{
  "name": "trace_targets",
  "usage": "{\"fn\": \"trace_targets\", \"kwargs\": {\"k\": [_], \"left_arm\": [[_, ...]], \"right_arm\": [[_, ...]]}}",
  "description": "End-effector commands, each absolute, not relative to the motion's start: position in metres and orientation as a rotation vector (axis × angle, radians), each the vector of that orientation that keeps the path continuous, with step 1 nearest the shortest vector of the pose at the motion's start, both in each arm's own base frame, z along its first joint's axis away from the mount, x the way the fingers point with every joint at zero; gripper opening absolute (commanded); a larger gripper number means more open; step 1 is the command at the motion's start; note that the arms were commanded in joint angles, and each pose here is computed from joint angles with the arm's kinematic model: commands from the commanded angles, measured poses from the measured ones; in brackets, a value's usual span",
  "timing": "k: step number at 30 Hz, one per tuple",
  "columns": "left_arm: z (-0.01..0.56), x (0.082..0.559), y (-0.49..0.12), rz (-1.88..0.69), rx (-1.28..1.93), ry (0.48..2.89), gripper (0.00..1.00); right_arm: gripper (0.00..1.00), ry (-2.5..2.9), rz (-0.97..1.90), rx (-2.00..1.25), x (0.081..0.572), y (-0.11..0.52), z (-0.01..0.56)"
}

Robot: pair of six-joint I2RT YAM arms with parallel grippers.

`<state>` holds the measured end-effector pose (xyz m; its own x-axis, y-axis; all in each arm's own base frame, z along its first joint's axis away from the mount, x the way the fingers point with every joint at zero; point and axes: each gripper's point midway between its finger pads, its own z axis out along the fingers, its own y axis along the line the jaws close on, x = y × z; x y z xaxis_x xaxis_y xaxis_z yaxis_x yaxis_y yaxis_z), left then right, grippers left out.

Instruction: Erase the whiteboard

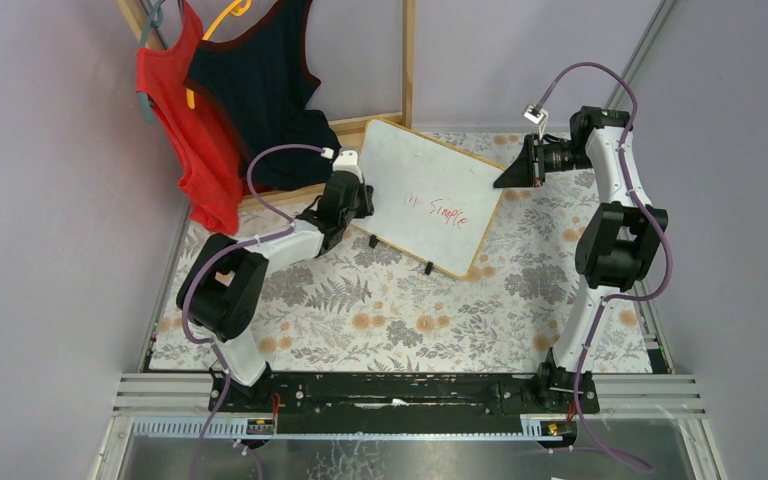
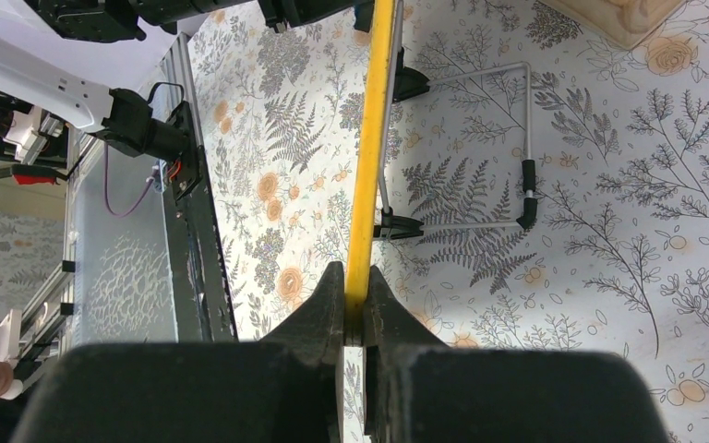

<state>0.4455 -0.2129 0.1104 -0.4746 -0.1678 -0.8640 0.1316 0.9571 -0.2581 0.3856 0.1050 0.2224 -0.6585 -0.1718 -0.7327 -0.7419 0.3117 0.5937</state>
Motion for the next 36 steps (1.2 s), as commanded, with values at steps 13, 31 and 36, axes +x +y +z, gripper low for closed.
{"fn": "trace_targets", "kwargs": {"k": [13, 31, 36], "left_arm": [[0.138, 0.409, -0.358, -0.572, 0.212, 1.973, 0.0], [0.132, 0.417, -0.283, -0.404, 0.112, 1.989, 0.0], [0.117, 0.425, -0.246, -0.305, 0.077, 2.019, 0.0]], "right_arm": [[0.0, 2.065, 1.362, -0.863, 0.377, 0.116, 0.218], [0.0, 2.061, 1.368, -0.867, 0.377, 0.117, 0.217], [0.0, 2.058, 1.371, -0.87, 0.376, 0.117, 0.217]]}}
